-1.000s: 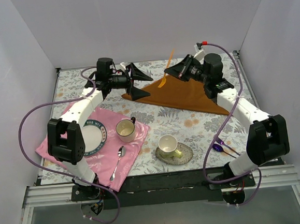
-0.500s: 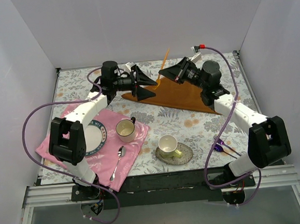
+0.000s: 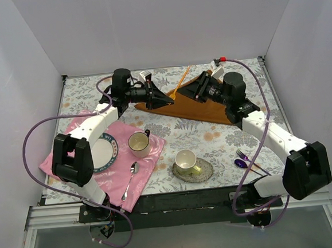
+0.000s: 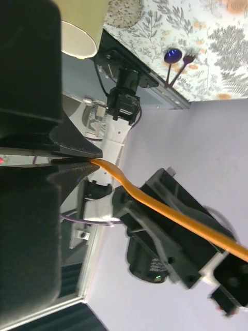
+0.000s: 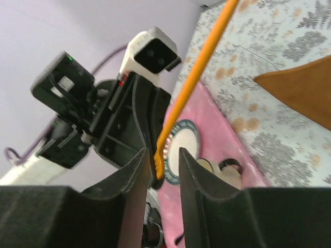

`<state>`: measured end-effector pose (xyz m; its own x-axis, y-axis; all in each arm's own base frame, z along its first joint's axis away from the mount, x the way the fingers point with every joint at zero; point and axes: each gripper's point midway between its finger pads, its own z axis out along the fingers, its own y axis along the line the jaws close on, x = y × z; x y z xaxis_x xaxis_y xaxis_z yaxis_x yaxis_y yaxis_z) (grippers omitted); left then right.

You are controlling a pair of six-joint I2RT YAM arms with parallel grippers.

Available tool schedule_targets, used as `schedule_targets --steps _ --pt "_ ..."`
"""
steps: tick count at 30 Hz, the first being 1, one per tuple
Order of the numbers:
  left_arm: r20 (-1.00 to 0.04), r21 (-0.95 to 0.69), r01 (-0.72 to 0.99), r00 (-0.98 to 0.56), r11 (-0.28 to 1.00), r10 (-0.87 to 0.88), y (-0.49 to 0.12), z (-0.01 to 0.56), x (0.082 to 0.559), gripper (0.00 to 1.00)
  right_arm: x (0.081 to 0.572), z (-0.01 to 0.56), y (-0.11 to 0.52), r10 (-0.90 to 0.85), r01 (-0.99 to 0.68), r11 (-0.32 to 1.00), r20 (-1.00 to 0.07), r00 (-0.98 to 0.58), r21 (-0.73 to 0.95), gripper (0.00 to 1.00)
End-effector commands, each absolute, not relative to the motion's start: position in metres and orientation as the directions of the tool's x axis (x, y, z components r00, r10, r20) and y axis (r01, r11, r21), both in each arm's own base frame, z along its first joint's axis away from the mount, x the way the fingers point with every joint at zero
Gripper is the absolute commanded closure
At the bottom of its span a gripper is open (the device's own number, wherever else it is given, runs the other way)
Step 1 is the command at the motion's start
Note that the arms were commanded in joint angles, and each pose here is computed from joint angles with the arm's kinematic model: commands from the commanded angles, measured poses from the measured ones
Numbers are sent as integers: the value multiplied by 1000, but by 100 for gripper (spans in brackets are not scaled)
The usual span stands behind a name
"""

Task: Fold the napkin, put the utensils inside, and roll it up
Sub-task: Pass the utensil from the right arm to the left, then pass the utensil from the left arm to the right

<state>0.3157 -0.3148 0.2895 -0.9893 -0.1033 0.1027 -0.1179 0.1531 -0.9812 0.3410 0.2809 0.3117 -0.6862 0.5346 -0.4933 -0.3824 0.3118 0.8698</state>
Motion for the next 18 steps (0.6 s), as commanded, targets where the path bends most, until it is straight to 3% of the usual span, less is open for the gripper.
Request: schedule_targets --steps 1,2,3,4,7,10,11,14,18 --pt "149 -952 -197 -966 233 -210 -295 302 322 100 318 290 252 240 -457 608 -699 -674 650 51" --pt "143 -941 -203 -964 271 -223 -290 294 325 100 318 288 243 148 -489 670 -746 -650 559 48" --pt "154 -918 -223 -962 327 -226 -285 296 320 100 308 278 232 38 -484 723 -727 -685 494 46" --pt "72 -892 -169 -969 419 -238 -280 275 329 100 305 276 222 -39 -507 751 -737 -674 423 44" --pt "54 -809 -174 -973 562 -225 -268 259 325 100 305 271 194 -339 -644 759 -786 -518 97 40" --pt "47 -773 -165 -978 612 -204 -261 248 317 100 300 274 197 -630 -803 533 -759 -168 -265 37" --pt "37 -779 -152 -980 608 -198 -263 252 314 100 299 282 202 -703 -827 386 -711 24 -409 37" --pt "48 -772 -135 -987 621 -155 -270 249 304 100 295 290 235 -718 -770 143 -600 352 -622 36" --pt "53 -759 -120 -991 640 -123 -275 246 297 100 297 293 260 -674 -684 -29 -491 552 -729 37"
